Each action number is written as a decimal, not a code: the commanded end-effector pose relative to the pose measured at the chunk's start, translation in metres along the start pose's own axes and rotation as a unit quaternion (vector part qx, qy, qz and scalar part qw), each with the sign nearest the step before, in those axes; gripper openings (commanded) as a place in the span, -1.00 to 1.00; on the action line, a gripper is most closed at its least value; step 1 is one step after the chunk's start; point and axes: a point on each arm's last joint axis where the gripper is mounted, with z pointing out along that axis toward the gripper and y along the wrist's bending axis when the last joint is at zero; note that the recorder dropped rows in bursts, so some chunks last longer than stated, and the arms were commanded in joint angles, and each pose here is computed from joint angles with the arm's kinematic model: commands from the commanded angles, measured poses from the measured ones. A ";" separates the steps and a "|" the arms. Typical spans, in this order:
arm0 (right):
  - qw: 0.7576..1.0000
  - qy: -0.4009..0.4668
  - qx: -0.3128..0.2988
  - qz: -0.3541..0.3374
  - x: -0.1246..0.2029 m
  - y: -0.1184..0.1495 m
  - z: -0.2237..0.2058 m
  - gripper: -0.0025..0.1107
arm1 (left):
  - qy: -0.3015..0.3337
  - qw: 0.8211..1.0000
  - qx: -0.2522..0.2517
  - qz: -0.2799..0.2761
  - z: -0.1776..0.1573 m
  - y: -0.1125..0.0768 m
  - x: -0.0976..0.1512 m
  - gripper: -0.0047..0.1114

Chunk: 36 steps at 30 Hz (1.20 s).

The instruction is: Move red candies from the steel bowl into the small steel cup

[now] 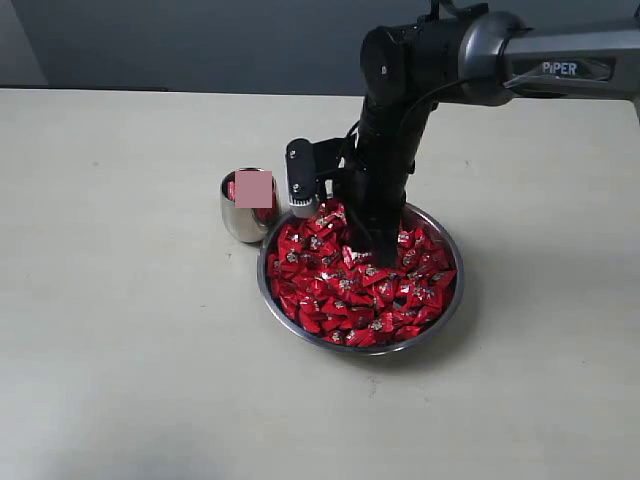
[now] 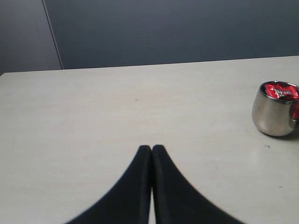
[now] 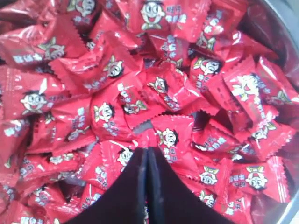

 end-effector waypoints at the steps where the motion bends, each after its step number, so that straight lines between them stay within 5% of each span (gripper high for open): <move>1: 0.999 0.015 0.021 -0.032 0.003 -0.005 -0.003 -0.97 | -0.001 1.000 0.004 0.000 0.000 0.000 0.001 -0.91; 8: 0.998 0.005 0.048 -0.040 0.001 -0.012 0.006 -0.97 | -0.001 1.000 0.004 0.000 0.000 0.000 0.001 -0.91; 15: 0.999 0.029 0.002 -0.039 0.007 -0.011 0.040 -0.97 | -0.001 1.000 0.004 0.000 0.000 0.000 0.001 -0.91; 26: 0.999 0.014 0.025 -0.036 -0.002 -0.023 0.023 -0.97 | -0.001 1.000 0.004 0.000 0.000 0.000 0.001 -0.91; 36: 0.997 0.060 -0.002 0.046 0.006 -0.018 0.020 -0.97 | -0.001 1.000 0.004 0.000 0.000 0.000 0.001 -0.91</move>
